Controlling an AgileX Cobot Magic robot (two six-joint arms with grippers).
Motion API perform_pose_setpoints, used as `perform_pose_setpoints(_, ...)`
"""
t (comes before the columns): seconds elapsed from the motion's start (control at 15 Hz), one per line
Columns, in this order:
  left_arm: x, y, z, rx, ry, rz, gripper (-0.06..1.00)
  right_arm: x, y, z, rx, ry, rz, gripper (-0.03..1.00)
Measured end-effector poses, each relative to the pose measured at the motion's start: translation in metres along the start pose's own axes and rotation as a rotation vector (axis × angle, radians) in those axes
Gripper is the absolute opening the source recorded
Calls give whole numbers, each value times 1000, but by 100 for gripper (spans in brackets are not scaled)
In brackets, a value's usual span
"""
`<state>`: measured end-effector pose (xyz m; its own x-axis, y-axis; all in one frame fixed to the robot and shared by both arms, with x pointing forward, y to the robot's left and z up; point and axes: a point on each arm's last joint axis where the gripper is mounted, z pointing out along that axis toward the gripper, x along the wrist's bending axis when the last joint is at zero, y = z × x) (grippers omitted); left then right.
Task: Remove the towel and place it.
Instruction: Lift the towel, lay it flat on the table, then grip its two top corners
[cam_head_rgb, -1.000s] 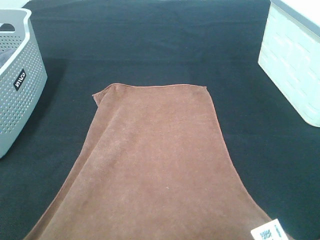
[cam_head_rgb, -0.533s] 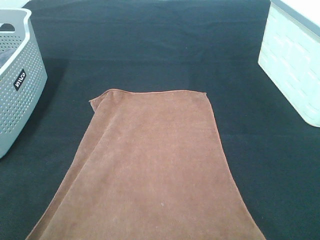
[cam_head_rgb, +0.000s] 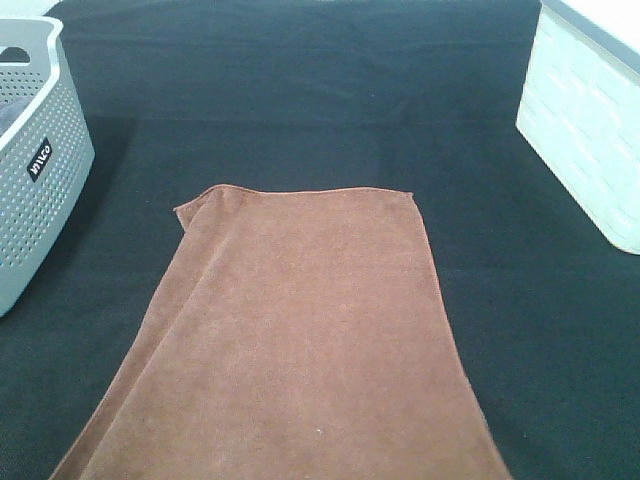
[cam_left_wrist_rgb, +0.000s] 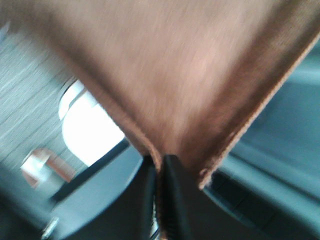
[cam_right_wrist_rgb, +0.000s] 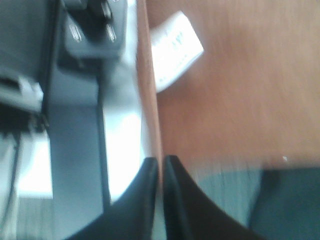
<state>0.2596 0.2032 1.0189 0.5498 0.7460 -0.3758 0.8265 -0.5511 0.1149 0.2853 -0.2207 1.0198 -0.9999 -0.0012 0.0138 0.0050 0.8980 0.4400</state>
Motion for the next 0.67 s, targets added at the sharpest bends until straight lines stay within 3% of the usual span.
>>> perform_pose_setpoints(0.07,3,-6,1,56,28,-1,23,-1,-4,0,43,-6,-14,18)
perform_pose_setpoints(0.2,0,-6,-2,68,3,-7,60,-1,-3,-3,43,-15,-21,43)
perform_pose_setpoints(0.27,-2,-6,-3,69,-13,-9,73,-1,-2,-4,42,-15,-22,49)
perform_pose_setpoints(0.4,-4,-6,-4,71,-23,-11,79,-1,-2,-4,42,-15,-23,53)
perform_pose_setpoints(0.67,-3,-5,-5,58,-11,-3,80,-2,-2,-5,51,-21,-10,54)
